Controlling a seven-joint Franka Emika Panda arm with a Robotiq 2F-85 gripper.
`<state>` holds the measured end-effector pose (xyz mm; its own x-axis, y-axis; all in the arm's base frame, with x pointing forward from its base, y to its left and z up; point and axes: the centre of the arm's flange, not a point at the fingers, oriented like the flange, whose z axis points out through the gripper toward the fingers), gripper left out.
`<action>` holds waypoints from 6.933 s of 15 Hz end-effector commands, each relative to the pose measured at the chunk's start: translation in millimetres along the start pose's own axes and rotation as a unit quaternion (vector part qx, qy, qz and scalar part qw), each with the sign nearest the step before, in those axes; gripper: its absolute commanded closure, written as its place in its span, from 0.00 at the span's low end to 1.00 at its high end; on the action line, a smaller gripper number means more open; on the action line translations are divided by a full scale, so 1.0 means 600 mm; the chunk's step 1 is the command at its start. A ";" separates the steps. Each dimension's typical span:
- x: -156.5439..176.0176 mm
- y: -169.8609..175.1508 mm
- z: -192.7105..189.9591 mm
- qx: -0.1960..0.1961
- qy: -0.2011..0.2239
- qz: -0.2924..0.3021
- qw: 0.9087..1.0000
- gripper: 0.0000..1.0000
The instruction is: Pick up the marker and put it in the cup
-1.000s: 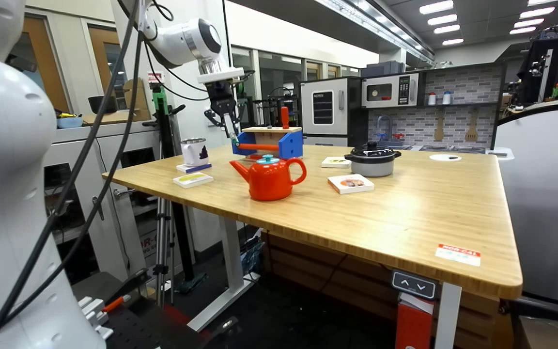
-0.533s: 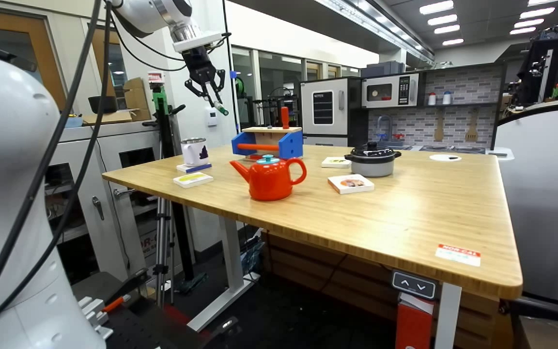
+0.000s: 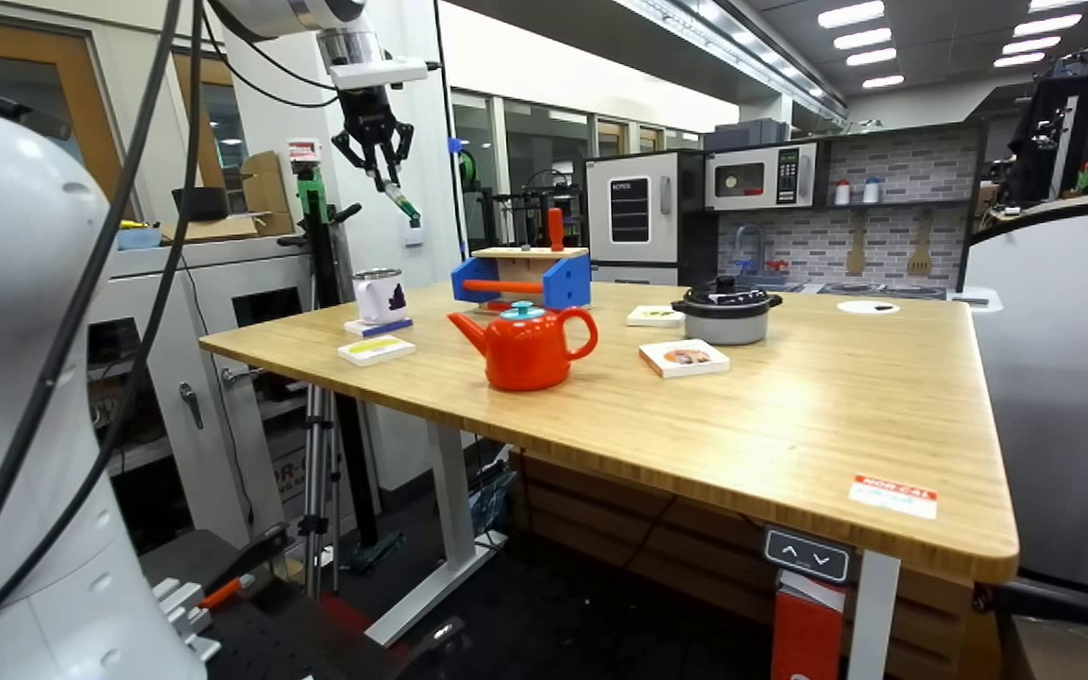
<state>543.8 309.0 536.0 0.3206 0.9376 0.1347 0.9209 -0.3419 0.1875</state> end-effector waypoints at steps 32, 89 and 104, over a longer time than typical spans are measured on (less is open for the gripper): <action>0.193 -0.076 0.055 0.053 0.043 -0.249 0.966 0.92; 0.172 -0.021 0.194 0.171 0.113 -0.280 0.938 0.94; 0.172 -0.024 0.211 0.171 0.102 -0.277 0.940 0.11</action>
<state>591.9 419.0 424.0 -0.2452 0.9225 0.2982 0.9630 0.2673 -0.0350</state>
